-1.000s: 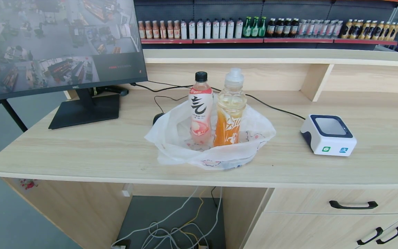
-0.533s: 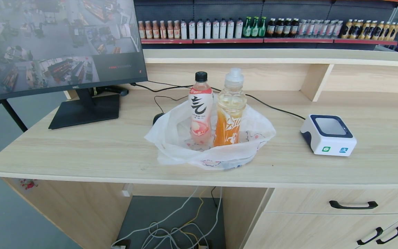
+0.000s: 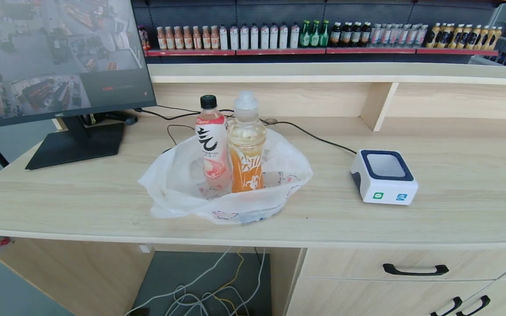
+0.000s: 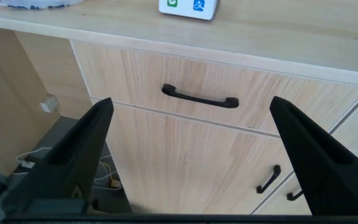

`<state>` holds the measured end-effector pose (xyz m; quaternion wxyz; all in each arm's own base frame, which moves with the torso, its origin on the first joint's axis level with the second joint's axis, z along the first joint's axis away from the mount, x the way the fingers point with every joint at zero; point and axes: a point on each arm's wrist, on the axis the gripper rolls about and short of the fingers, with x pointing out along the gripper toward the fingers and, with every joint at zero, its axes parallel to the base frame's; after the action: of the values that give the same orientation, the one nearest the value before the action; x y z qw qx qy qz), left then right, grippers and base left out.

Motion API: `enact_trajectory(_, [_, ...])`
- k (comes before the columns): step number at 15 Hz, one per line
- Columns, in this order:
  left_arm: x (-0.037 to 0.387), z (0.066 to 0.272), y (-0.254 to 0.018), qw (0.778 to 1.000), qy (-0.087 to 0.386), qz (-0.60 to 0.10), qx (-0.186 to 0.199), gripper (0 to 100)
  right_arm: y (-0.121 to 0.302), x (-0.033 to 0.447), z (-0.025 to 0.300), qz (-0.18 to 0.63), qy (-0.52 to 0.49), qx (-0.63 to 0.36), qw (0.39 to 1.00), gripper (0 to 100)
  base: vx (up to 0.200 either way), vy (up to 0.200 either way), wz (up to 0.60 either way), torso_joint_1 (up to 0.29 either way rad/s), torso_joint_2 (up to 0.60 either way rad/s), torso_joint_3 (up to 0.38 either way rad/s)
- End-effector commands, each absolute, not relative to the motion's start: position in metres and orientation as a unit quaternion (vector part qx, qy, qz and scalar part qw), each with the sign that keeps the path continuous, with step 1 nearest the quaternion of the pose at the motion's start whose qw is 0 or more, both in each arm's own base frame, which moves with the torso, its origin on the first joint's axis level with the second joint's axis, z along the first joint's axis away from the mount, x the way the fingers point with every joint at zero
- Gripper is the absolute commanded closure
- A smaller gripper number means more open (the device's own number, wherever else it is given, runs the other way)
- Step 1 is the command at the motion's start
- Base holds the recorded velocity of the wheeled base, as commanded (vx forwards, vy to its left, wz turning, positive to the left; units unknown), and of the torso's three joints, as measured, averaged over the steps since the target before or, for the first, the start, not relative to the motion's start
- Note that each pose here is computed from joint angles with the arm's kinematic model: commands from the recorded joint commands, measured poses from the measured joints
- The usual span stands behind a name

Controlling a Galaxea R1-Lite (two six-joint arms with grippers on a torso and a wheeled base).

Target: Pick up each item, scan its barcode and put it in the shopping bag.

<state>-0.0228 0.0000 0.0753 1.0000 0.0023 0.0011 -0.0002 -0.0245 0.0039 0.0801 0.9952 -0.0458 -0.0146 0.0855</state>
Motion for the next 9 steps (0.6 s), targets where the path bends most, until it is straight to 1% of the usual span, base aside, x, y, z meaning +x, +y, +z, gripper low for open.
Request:
enact_trajectory(1, [-0.0228,0.0753,0.0,1.0,0.001,0.0,0.002,0,0.0039,-0.0243,0.0802,0.086,-0.014,-0.046,0.995,0,0.0,-0.2,0.0,0.002,0.0,-0.007])
enact_trajectory(9, [-0.0228,0.0753,0.0,1.0,0.001,-0.001,0.002,0,0.0039,-0.0243,0.0802,0.086,-0.014,-0.046,0.995,0,0.0,-0.2,0.0,0.002,0.0,0.002])
